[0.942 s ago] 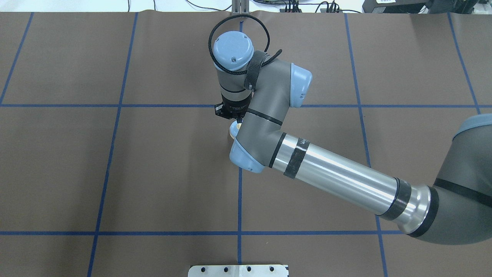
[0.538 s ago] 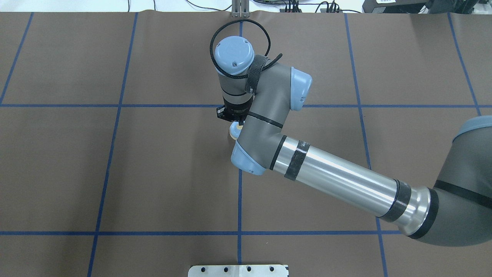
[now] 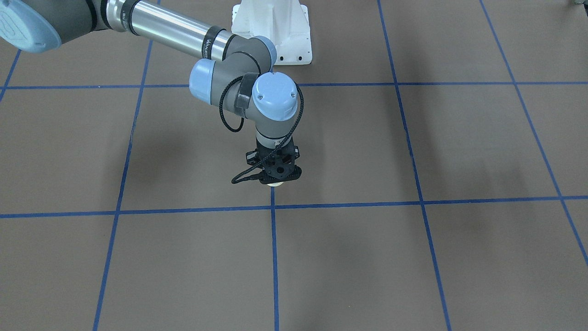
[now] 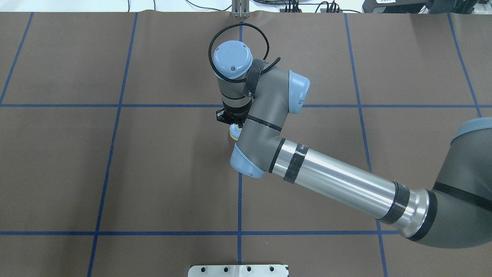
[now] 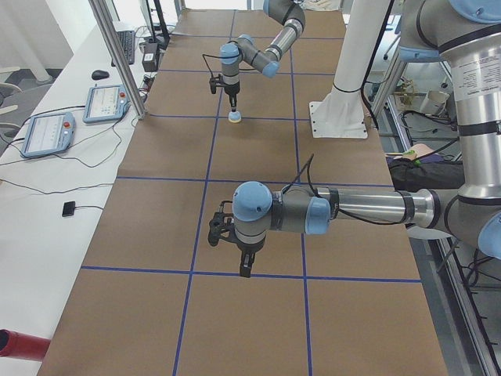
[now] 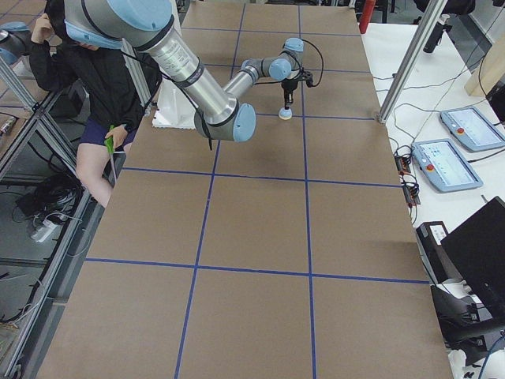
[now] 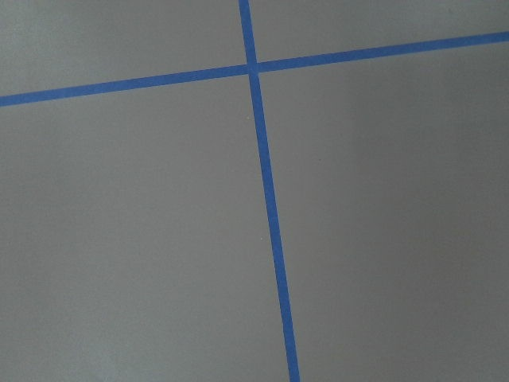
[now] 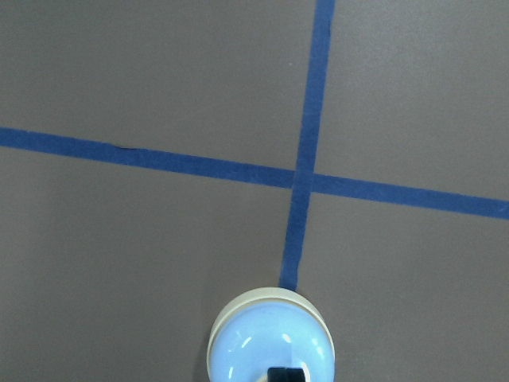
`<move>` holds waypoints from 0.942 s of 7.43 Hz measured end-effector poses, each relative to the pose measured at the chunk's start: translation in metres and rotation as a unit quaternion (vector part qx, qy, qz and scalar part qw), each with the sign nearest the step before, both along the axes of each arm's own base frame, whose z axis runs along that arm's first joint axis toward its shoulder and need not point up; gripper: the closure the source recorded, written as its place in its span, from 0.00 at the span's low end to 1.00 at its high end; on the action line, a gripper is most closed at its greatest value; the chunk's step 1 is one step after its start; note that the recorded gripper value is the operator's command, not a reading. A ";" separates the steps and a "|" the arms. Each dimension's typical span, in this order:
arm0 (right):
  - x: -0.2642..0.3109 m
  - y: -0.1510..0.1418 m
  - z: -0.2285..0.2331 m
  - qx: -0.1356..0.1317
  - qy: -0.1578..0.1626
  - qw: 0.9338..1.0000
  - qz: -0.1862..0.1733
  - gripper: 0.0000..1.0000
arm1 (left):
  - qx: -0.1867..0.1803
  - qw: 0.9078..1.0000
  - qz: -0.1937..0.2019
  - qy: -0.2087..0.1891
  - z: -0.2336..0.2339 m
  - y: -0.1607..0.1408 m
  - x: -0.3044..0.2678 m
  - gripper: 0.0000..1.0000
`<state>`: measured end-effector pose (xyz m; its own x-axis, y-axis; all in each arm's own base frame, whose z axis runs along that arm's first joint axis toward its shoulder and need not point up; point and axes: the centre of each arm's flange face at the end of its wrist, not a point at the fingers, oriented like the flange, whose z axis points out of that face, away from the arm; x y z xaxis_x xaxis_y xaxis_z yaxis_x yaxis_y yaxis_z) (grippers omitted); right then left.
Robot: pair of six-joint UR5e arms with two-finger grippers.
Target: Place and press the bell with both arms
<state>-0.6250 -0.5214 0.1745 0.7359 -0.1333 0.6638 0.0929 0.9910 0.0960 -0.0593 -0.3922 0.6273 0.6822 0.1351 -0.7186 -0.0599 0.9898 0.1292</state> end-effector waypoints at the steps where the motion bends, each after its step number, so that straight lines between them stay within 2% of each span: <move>1: 0.000 0.000 0.000 0.001 0.001 1.000 0.000 1.00 | 0.000 1.000 0.000 0.000 0.000 0.000 0.000 0.00; 5: 0.003 -0.002 -0.012 0.006 -0.007 1.000 0.002 1.00 | -0.001 1.000 0.000 0.000 0.001 0.001 0.000 0.00; 6: 0.008 -0.005 -0.018 0.009 -0.012 1.000 0.004 0.63 | 0.000 1.000 0.000 0.000 0.001 0.001 0.000 0.00; 7: 0.016 -0.011 -0.024 0.011 -0.017 1.000 0.010 0.17 | -0.001 1.000 0.000 0.000 0.001 0.002 0.000 0.00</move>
<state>-0.6087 -0.5321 0.1508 0.7156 -0.1341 0.6856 0.0695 0.9902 0.1211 -0.0596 -0.3907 0.6287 0.6824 0.1348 -0.7184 -0.0608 0.9899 0.1280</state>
